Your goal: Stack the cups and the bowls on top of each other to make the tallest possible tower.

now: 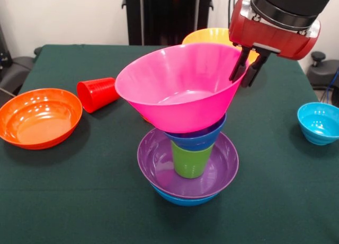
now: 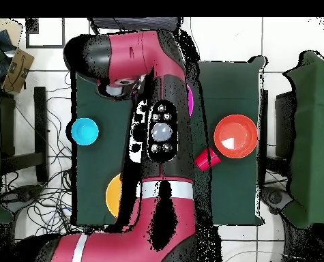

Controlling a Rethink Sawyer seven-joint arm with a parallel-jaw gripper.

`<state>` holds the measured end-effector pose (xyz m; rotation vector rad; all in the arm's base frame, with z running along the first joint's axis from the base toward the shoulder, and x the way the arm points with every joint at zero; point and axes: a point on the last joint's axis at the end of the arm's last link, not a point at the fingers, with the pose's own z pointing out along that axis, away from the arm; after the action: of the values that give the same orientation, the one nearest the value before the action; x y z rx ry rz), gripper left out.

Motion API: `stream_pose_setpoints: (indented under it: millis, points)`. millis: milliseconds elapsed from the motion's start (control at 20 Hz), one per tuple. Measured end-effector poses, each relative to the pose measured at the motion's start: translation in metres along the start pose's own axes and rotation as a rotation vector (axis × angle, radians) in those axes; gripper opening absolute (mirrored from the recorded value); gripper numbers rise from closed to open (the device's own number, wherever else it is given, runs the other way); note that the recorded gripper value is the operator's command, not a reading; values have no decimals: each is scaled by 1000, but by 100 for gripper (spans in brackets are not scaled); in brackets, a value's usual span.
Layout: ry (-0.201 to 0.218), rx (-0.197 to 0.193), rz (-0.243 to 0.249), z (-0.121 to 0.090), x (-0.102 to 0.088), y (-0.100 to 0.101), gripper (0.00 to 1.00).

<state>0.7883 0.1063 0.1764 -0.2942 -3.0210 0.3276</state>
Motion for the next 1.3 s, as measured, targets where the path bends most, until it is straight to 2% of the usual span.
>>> stream_pose_setpoints:
  millis: [600,950,1200,1300]
  points:
    - [-16,19,6,2,-7,-1,0]
    - [-26,15,12,2,-13,0,0]
    - [-14,6,20,0,-15,1,0]
    - [4,5,24,1,-14,0,0]
